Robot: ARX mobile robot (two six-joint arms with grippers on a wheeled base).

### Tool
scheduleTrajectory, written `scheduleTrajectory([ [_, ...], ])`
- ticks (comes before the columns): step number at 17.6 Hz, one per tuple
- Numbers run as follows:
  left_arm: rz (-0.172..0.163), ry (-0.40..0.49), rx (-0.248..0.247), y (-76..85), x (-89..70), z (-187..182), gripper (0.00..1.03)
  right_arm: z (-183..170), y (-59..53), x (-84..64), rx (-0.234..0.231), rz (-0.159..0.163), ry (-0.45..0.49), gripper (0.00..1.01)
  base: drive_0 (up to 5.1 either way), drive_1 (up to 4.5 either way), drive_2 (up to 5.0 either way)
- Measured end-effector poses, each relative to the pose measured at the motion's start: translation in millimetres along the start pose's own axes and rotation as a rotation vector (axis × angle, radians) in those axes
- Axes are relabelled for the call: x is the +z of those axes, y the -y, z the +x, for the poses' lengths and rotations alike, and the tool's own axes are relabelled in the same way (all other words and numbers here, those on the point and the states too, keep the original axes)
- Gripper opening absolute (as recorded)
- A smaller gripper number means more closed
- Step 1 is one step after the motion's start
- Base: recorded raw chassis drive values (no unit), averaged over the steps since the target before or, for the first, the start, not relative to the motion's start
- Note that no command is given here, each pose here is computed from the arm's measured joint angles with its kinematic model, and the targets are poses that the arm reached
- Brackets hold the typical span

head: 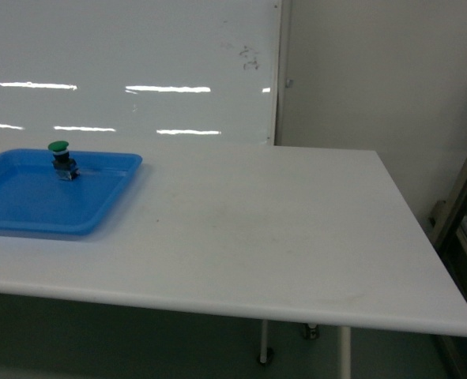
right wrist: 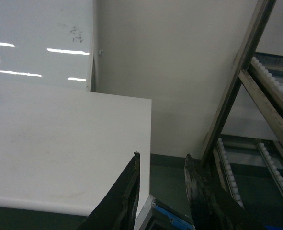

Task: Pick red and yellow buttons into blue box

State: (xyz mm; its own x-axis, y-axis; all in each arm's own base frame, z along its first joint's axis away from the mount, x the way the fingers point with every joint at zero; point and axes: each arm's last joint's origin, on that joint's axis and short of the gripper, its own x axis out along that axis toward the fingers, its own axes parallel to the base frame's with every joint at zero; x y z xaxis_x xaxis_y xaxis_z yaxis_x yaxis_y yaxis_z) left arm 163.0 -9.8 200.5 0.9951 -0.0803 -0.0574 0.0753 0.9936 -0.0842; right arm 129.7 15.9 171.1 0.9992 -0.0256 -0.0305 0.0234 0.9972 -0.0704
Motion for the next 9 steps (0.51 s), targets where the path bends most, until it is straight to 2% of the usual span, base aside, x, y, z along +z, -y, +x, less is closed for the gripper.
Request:
scheduleTrajectory([
  [7, 0.000, -0.006, 0.001, -0.1, -0.7, 0.2, 0.32, 0.0, 0.0, -0.1, 0.000, 0.000, -0.001, 0.27, 5.0, -2.32, -2.3],
  [9, 0.000, -0.001, 0.000, 0.0, -0.2, 0.2, 0.32, 0.0, 0.0, -0.1, 0.000, 0.000, -0.001, 0.27, 4.7, -3.78, -1.0],
])
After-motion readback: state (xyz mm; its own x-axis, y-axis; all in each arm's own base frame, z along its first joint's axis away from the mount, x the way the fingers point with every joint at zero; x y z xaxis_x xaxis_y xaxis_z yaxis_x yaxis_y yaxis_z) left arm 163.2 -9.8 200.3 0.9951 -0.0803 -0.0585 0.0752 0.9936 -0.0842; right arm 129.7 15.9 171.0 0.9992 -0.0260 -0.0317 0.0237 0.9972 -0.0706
